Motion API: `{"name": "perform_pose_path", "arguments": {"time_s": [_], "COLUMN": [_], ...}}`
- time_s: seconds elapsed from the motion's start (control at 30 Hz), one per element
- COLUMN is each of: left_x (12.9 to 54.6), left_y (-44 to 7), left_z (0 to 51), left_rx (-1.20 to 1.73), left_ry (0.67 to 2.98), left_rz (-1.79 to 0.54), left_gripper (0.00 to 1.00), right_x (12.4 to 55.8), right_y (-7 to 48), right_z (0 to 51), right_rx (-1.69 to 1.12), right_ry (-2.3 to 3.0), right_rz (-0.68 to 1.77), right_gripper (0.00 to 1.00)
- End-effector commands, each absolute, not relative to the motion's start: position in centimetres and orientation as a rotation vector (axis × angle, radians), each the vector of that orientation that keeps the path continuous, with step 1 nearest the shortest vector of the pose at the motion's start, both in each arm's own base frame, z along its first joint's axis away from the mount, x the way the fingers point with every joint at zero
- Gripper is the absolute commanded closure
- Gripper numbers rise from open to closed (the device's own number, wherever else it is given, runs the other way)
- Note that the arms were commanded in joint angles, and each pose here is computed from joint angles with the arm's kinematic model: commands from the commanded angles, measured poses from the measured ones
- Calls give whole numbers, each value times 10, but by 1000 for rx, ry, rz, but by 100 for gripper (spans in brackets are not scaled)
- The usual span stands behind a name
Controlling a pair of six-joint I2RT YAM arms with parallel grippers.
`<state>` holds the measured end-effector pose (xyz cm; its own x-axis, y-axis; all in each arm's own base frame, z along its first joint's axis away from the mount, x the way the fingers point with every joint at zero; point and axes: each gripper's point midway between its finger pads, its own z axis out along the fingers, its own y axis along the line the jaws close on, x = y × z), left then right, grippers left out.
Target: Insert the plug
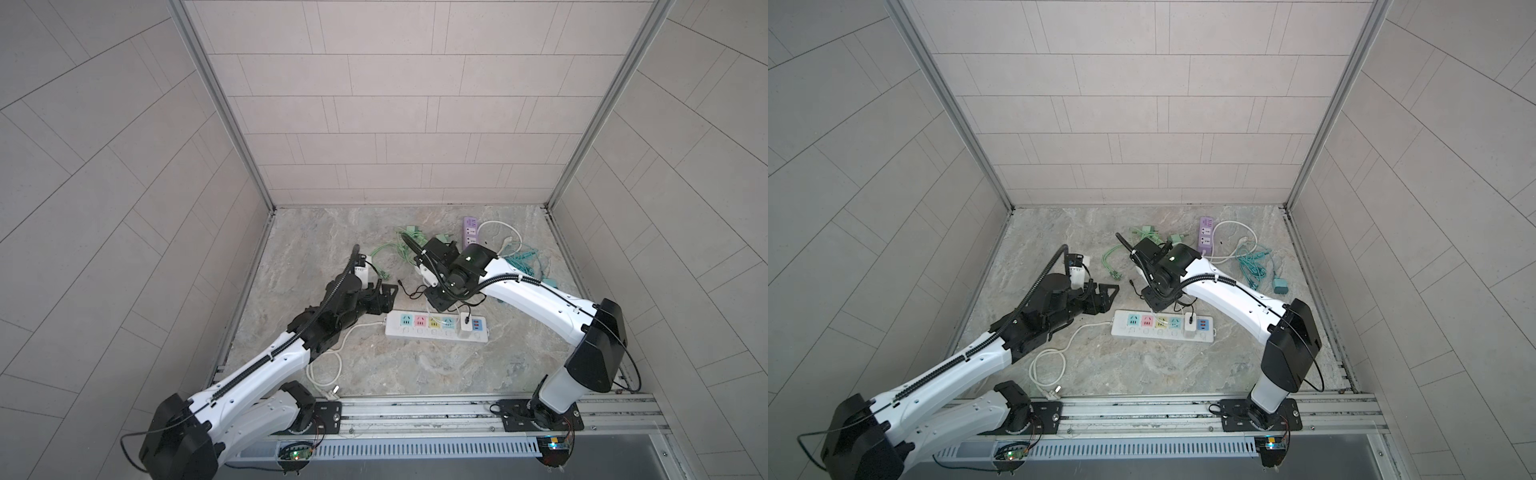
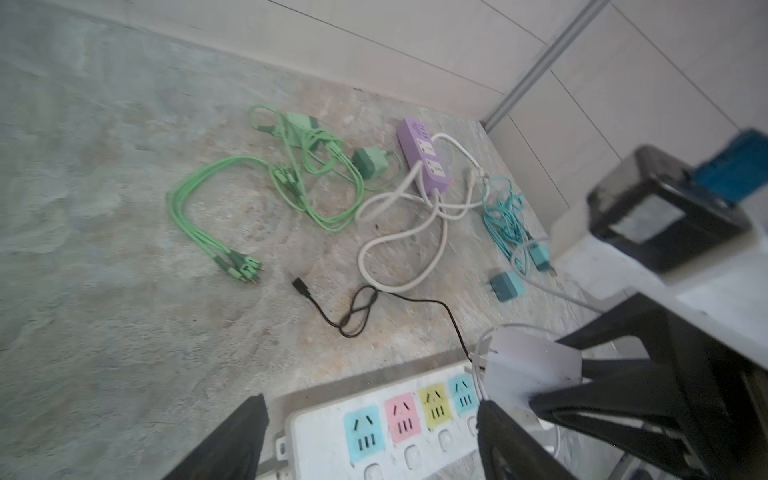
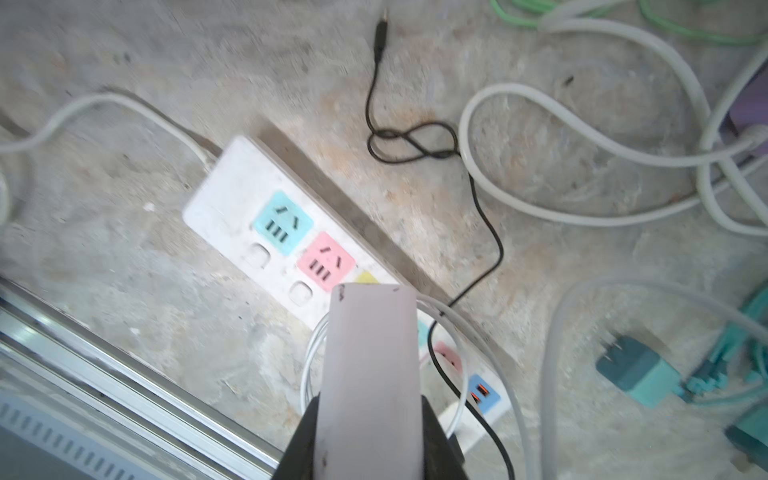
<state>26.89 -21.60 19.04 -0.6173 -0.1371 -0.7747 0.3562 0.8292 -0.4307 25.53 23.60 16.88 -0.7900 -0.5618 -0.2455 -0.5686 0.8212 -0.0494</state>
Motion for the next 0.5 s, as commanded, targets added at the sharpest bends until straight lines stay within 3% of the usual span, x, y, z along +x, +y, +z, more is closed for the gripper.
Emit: {"name": "perform_pose_path", "arguments": {"time_s": [0.0, 0.13, 0.47], "left_x": [268, 261, 248], "left_y": [-229, -243, -288], "left_z": [187, 178, 169], "left_rx": [194, 152, 178], "left_ry": [2096, 2080, 2067], "left_rz": [-659, -671, -766], "left_gripper": [16, 16, 18], "right_x": [249, 255, 256], "right_y": [208, 211, 253], "right_z": [170, 168, 170], "right_rx": [-935, -907, -872], "right_ry": [2797, 2807, 2788], "right_rz": [-230, -257, -3], "right_gripper": [95, 96, 97]}}
